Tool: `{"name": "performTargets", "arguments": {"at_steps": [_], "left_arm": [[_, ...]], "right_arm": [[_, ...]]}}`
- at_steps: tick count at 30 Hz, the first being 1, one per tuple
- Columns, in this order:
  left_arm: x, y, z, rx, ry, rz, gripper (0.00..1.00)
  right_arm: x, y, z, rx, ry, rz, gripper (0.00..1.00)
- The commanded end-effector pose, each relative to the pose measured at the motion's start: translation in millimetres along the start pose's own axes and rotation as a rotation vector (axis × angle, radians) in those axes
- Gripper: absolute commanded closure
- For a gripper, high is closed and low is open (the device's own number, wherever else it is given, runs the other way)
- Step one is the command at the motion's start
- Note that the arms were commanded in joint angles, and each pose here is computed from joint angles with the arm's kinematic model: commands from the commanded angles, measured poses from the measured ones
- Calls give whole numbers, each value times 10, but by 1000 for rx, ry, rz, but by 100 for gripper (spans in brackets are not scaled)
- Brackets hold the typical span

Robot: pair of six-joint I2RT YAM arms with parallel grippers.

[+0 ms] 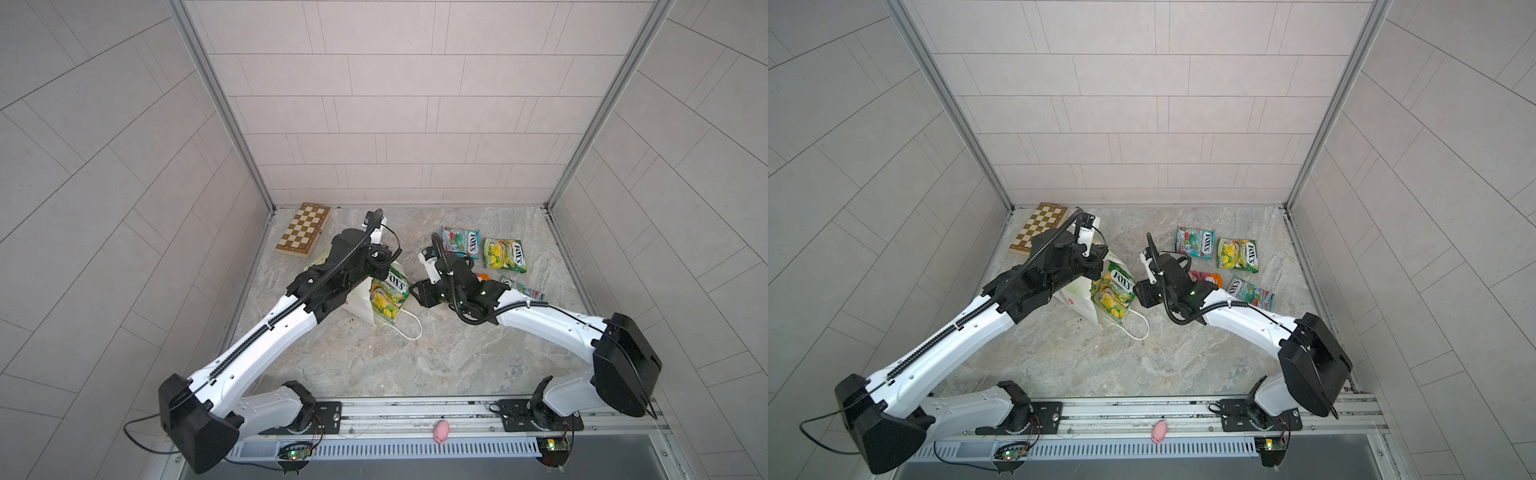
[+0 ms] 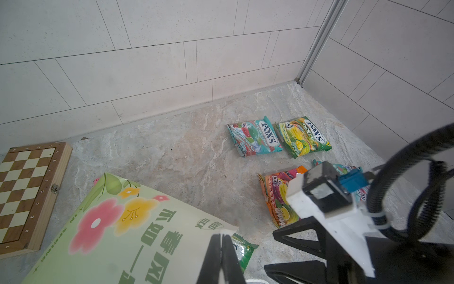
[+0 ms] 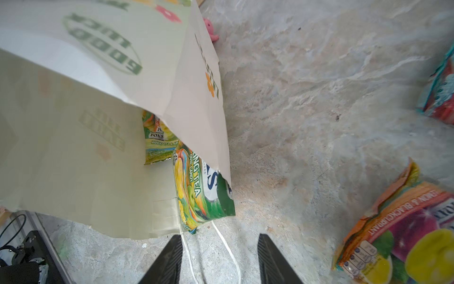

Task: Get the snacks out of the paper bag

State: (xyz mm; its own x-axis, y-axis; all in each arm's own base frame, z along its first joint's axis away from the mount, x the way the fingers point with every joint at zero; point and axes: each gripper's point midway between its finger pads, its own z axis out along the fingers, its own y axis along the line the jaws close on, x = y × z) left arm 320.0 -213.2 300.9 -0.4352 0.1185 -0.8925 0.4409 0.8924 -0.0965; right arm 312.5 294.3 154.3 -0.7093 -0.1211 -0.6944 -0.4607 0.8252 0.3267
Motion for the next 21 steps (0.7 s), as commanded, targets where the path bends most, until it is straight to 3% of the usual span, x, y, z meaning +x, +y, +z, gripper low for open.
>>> {"name": "performTargets", "arguments": {"at_steps": [1,11,18,21], "left_arm": [[-112,-30,-24,13,-35,-7,100],[-110,-24,-24,10,-35,-4,100],[-111,-21,-23,7,-35,-3,100],[-107,-21,-19,7,-34,-3,100]], "right_arm": [[-210,104,65,-48,-48,-18,47],[-197,71,426,-54,-1,-7,50],[-33,-11,499,-27,52,17,58],[32,-75,483,1,64,18,67]]}}
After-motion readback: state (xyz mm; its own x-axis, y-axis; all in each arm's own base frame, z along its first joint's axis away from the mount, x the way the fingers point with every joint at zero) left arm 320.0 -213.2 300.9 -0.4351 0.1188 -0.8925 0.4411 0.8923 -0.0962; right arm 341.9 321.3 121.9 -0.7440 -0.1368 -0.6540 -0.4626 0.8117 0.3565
